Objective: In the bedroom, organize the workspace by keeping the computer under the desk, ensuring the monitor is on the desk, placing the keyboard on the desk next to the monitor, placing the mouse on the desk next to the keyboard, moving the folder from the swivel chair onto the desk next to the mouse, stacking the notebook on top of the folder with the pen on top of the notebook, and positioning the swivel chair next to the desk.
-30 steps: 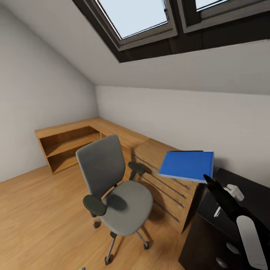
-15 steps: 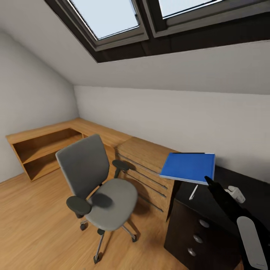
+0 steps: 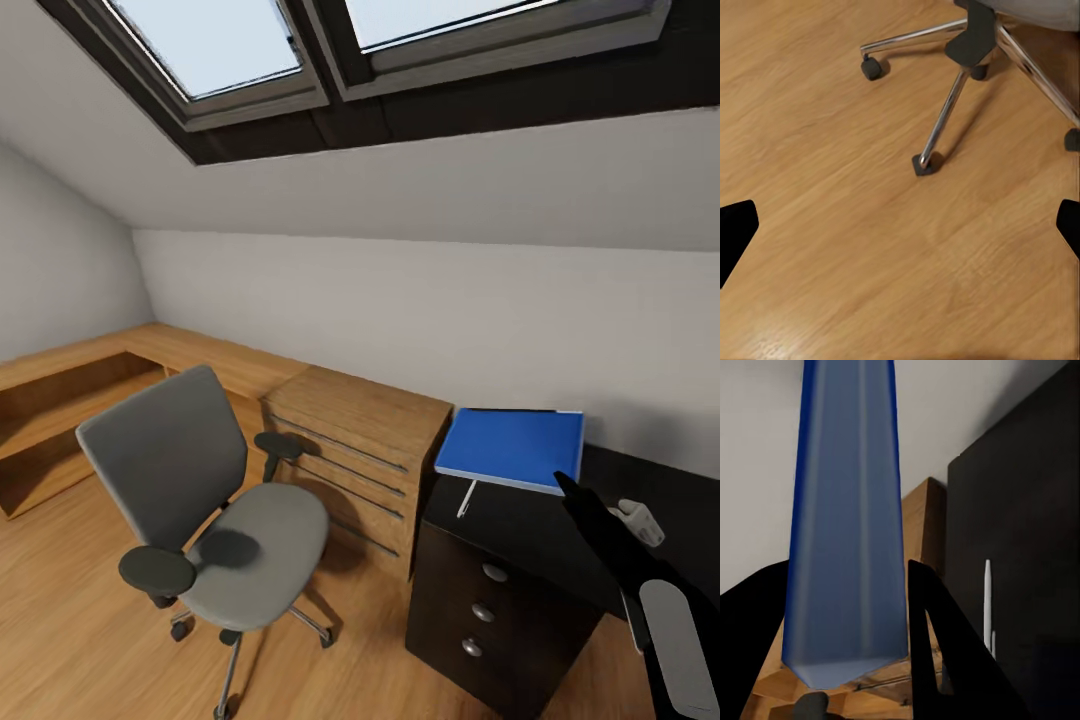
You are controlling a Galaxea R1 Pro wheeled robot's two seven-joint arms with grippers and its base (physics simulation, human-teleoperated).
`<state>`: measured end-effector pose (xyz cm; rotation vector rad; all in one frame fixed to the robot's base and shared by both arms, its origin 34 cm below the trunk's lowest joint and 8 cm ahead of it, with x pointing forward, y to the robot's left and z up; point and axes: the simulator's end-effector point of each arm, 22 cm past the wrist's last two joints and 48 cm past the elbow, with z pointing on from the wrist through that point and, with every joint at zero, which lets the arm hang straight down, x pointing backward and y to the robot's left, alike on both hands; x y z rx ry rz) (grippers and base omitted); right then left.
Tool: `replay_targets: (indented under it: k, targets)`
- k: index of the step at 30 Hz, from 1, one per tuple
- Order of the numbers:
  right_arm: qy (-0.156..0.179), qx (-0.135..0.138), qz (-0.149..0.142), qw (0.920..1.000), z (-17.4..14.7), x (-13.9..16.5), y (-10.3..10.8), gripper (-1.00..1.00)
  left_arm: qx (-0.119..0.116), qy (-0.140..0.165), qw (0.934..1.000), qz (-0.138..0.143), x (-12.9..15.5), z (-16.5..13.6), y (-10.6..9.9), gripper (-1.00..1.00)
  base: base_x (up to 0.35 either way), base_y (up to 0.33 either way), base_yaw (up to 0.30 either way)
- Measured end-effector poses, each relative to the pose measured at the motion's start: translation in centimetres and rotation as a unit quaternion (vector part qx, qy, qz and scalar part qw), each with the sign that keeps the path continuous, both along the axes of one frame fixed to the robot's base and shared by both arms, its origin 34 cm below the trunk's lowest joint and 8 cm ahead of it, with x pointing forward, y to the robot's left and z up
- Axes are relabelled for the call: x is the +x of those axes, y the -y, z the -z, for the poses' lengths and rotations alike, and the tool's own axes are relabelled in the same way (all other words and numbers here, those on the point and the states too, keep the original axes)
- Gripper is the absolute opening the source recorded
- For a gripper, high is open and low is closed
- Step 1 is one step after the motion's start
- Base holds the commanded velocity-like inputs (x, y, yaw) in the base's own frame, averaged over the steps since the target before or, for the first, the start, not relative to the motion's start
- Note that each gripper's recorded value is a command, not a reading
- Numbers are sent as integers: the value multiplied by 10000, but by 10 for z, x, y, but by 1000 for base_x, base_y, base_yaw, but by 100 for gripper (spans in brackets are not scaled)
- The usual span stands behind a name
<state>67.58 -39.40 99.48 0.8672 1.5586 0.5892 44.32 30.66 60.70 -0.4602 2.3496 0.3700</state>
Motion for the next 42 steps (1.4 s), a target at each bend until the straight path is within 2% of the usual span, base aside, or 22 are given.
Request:
replay_targets:
  k: [18, 31, 37, 42]
  targets:
    - [20, 1, -19, 10000, -1, 0, -1, -100, 2, -3, 10000, -11, 0, 0, 0, 100, 0, 0, -293]
    - [27, 36, -50, 10000, 1, 1, -3, -100, -42, -8, 10000, -7, -1, 1, 6, 100, 0, 0, -27]
    - [45, 136, -75, 9999, 2, 2, -11, -100, -51, -10, 10000, -10, -1, 1, 7, 100, 0, 0, -4]
    - [37, 124, -68, 9999, 2, 1, -11, -100, -52, -12, 10000, -5, -1, 1, 7, 100, -45, 0, -186]
